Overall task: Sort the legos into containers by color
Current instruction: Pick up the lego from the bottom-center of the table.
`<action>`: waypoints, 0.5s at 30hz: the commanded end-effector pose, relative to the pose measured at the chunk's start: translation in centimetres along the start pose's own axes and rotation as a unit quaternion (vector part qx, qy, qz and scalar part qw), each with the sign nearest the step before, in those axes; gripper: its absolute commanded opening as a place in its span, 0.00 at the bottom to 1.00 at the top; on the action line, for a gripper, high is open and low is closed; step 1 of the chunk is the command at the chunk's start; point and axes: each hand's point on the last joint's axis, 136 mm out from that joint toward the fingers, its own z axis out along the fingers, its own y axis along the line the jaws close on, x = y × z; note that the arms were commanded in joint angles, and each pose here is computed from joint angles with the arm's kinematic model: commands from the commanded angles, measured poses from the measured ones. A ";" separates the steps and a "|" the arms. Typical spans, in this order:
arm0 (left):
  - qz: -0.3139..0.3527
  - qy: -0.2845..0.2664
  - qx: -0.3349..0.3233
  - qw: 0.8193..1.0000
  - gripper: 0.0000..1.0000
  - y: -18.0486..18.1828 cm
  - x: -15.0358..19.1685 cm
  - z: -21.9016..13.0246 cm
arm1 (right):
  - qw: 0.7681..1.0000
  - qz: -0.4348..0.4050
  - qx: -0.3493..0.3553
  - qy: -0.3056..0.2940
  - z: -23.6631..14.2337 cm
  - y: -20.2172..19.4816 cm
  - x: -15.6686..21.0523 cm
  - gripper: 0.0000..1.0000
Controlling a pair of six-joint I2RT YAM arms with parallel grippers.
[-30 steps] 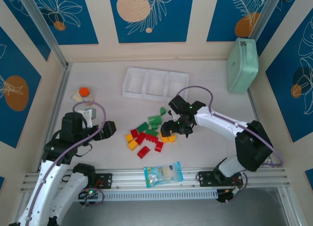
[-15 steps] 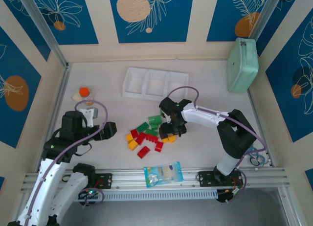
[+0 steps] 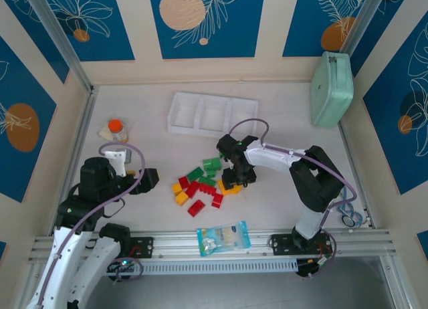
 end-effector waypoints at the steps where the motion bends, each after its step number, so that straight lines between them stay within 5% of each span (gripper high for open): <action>1: 0.015 -0.001 0.008 1.000 1.00 -0.2 0.0 0.2 | 1.000 0.010 0.008 0.004 0.0 -0.3 -0.1 0.63; 15: 0.014 -0.003 0.005 1.000 1.00 -0.1 0.0 0.1 | 1.000 0.007 0.005 -0.005 0.3 -0.4 -0.3 0.50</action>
